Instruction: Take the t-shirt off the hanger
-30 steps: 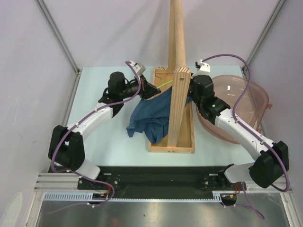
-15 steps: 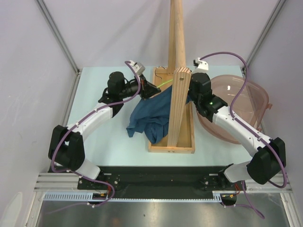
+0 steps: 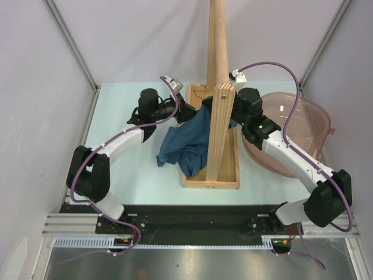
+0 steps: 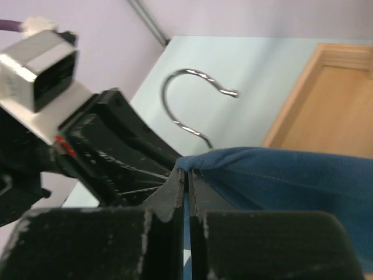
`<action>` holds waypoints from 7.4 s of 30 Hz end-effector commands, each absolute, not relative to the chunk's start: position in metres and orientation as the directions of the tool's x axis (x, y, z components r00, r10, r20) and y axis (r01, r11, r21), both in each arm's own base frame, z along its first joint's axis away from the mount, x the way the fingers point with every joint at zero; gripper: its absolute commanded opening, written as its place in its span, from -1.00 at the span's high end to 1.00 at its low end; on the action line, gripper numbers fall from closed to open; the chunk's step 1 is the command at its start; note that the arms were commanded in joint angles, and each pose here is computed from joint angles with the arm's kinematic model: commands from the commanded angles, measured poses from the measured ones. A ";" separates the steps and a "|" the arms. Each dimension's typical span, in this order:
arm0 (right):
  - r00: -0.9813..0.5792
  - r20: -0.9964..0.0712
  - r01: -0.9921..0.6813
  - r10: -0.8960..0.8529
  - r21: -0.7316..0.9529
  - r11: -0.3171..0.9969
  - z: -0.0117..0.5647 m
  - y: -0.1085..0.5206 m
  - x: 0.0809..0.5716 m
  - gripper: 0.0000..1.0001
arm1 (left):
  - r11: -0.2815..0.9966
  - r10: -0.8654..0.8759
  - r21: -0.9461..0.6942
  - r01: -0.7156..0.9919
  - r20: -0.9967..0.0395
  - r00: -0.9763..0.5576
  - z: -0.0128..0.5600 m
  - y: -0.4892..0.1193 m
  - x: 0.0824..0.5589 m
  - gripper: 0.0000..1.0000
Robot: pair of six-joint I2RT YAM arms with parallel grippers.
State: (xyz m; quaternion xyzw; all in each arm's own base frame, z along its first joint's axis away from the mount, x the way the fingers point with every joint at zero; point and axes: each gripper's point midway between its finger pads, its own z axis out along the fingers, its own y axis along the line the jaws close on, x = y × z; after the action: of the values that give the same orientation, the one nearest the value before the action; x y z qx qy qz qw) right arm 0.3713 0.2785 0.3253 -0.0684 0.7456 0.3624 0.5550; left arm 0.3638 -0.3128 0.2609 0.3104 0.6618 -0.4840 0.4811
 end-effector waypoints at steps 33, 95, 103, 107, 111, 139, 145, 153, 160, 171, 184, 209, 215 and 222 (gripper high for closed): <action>-0.122 -0.969 -0.586 0.215 0.245 0.772 0.390 0.273 0.385 -0.11 | 0.258 -0.072 -0.243 0.935 -0.970 -0.232 0.316 -0.343 0.334 0.99; 0.211 -0.773 -0.448 0.598 0.467 0.762 0.486 0.165 0.412 1.00 | 0.792 -0.601 -0.610 0.037 -0.788 -0.129 0.234 -0.079 0.291 0.99; 0.148 -0.706 -0.515 0.693 0.543 0.663 0.482 0.150 0.413 1.00 | 0.812 -0.562 -0.583 -0.025 -0.769 -0.305 0.186 -0.091 0.291 0.99; 0.157 -0.698 -0.492 0.699 0.558 0.668 0.479 0.132 0.416 1.00 | 0.816 -0.565 -0.574 -0.069 -0.766 -0.306 0.178 -0.083 0.285 0.99; 0.150 -0.691 -0.529 0.707 0.548 0.648 0.479 0.133 0.411 1.00 | 0.801 -0.566 -0.598 0.018 -0.767 -0.302 0.190 -0.095 0.282 0.99; -0.142 -0.880 -0.886 0.454 0.317 0.337 0.455 0.308 0.384 1.00 | 0.760 -0.192 -0.299 0.577 -0.952 -0.240 0.405 -0.184 0.265 -0.97; -0.140 -0.894 -0.920 0.426 0.276 0.279 0.460 0.318 0.366 1.00 | 0.689 -0.142 -0.342 0.639 -0.928 -0.344 0.388 -0.219 0.286 -0.93; -0.134 -0.903 -0.939 0.409 0.248 0.240 0.464 0.325 0.352 1.00 | 0.663 -0.054 -0.347 0.664 -0.906 -0.419 0.347 -0.241 0.269 -0.76; -0.130 -0.907 -0.947 0.400 0.234 0.222 0.464 0.330 0.345 1.00 | 0.690 -0.040 -0.365 0.625 -0.881 -0.471 0.320 -0.234 0.256 -0.08; -0.137 -0.906 -0.939 0.402 0.247 0.238 0.463 0.333 0.345 0.27 | 0.736 -0.072 -0.349 0.581 -0.893 -0.444 0.324 -0.217 0.250 0.99; -0.141 -0.909 -0.871 0.392 0.302 0.387 0.435 0.298 0.387 -0.55 | 0.842 -0.187 -0.293 0.453 -0.946 -0.264 0.375 -0.164 0.242 1.00; -0.231 -0.961 -0.747 0.151 0.275 0.605 0.326 0.271 0.449 -0.48 | 0.744 -0.227 -0.287 0.603 -0.958 -0.176 0.434 -0.196 0.248 0.99; -0.214 -0.969 -0.708 0.127 0.243 0.664 0.324 0.269 0.453 0.00 | 0.740 -0.217 -0.280 0.612 -0.960 -0.177 0.436 -0.201 0.253 1.00; -0.218 -0.960 -0.686 0.177 0.280 0.671 0.328 0.261 0.458 0.96 | 0.720 -0.226 -0.311 0.620 -0.950 -0.214 0.423 -0.204 0.247 1.00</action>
State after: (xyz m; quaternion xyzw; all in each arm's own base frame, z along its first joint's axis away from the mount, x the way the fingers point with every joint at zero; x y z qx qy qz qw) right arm 0.4546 0.2720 0.2949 -0.1991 0.7124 0.3703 0.5618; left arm 0.2549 -0.1998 0.3668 0.1341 0.7690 -0.2992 0.5488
